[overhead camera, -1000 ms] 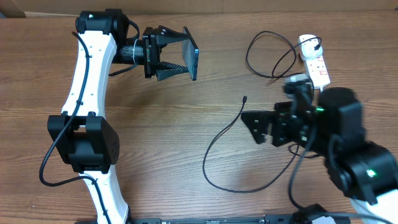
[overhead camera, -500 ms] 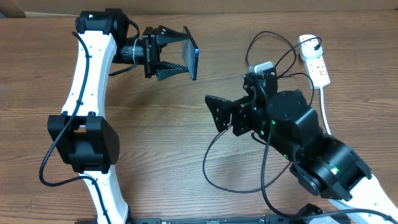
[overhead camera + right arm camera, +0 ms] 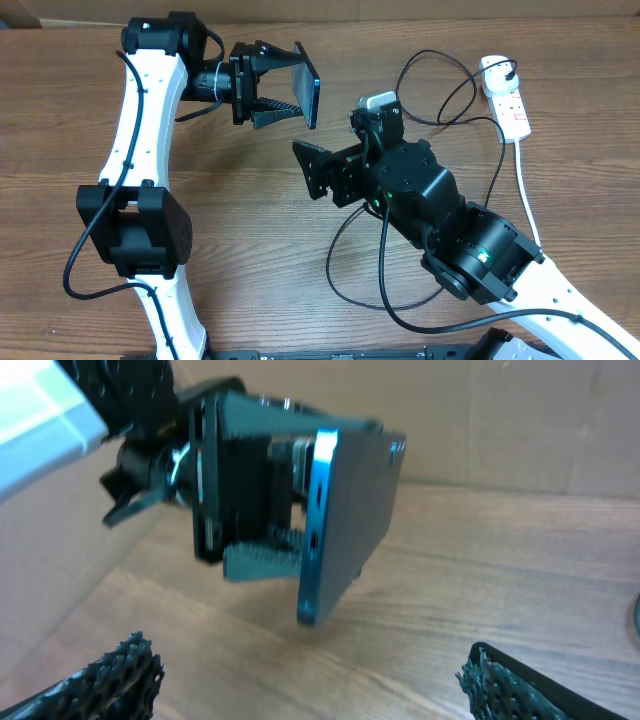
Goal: Plug charger to phone and switch on socket
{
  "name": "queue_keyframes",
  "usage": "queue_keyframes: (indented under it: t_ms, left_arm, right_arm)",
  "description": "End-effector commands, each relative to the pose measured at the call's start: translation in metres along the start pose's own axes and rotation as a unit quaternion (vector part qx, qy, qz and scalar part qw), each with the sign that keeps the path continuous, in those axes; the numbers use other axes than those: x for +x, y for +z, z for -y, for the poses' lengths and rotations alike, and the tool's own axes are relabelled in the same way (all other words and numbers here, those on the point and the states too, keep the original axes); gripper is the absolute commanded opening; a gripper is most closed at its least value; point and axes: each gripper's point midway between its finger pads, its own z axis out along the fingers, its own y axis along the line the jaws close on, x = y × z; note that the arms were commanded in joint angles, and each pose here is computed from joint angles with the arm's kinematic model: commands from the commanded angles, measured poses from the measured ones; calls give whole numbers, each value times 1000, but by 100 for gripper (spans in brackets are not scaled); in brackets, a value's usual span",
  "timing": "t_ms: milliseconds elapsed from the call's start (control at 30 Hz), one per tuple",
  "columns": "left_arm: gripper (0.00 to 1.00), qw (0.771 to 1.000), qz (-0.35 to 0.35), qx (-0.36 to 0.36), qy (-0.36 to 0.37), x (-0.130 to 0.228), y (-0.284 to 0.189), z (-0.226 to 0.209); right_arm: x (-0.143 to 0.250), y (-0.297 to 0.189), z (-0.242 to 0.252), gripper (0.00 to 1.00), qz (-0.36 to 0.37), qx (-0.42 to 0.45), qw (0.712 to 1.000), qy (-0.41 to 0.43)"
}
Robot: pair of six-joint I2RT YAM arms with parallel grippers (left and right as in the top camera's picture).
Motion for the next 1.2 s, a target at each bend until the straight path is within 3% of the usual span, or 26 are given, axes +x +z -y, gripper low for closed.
queue_keyframes:
  t_ms: [0, 167, 300, 600, 833, 1167]
  left_arm:
    - [58, 1000, 4, -12, 22, 11, 3, 5]
    - [58, 999, 4, -31, 27, 10, 10, -1]
    - [58, 996, 15, -59, 57, 2, 16, -8]
    - [57, 990, 43, -104, 89, -12, 19, -19]
    - [58, 988, 45, -112, 95, -13, 20, -22]
    - [58, 986, 35, -121, 107, -10, 30, -24]
  right_arm:
    - [-16, 1, 2, 95, 27, 18, 999, 8]
    - [0, 21, 4, 95, 2, 29, 999, 16]
    - [11, 35, 6, 89, -15, 36, 999, 25]
    - [13, 39, 7, 86, -15, 39, 999, 26]
    - [20, 43, 9, 75, -27, 45, 998, 23]
    - [33, 59, 26, 75, -42, 84, 995, 17]
